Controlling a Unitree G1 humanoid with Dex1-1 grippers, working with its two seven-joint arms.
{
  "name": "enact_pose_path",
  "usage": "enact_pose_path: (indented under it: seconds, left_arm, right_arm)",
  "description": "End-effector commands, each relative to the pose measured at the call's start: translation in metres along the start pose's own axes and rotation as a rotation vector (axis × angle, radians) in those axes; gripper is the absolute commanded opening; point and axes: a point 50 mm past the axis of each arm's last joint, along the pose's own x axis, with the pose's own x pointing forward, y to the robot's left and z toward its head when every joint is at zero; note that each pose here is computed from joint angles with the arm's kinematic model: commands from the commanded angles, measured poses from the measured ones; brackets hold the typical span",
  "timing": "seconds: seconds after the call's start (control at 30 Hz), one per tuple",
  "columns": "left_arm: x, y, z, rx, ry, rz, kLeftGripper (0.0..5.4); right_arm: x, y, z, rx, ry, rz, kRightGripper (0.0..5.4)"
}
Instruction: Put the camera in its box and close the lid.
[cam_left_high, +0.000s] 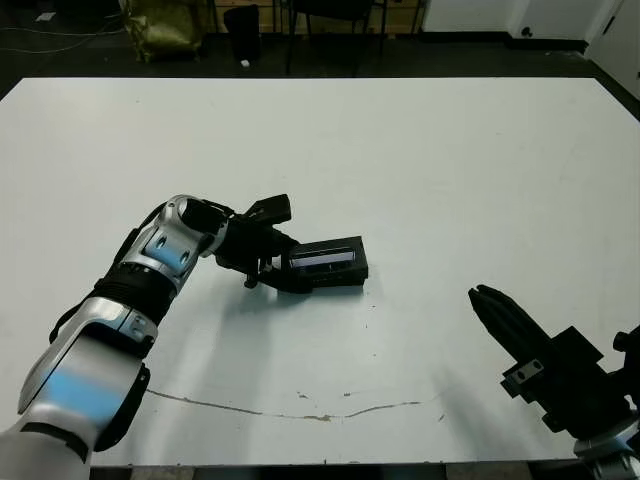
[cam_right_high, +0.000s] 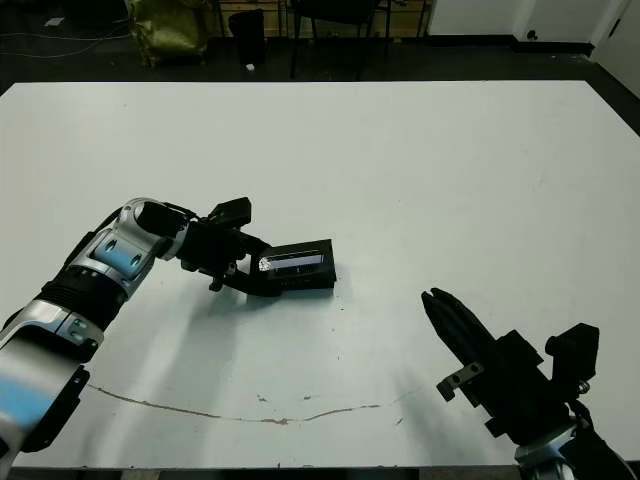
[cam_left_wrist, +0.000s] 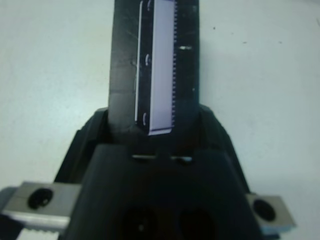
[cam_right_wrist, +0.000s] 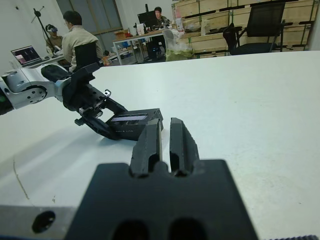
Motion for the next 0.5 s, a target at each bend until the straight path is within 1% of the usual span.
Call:
enact_pose_path:
  seconds: [0.03, 0.33, 0.5]
  left_arm:
    - [0.006, 0.001, 0.007, 0.03, 0.035, -0.019, 2.42]
    - [0.014, 0.002, 0.01, 0.028, 0.064, -0.047, 2.41]
    - [0.018, 0.002, 0.014, 0.057, 0.098, -0.07, 2.41]
  right_arm:
    - [-0.002, 0.001, -0.002, 0.014, 0.011, -0.008, 0.0]
    - [-0.005, 0.002, -0.003, 0.021, 0.014, -0.003, 0.0]
    - [-0.005, 0.003, -0.004, 0.024, 0.013, -0.004, 0.0]
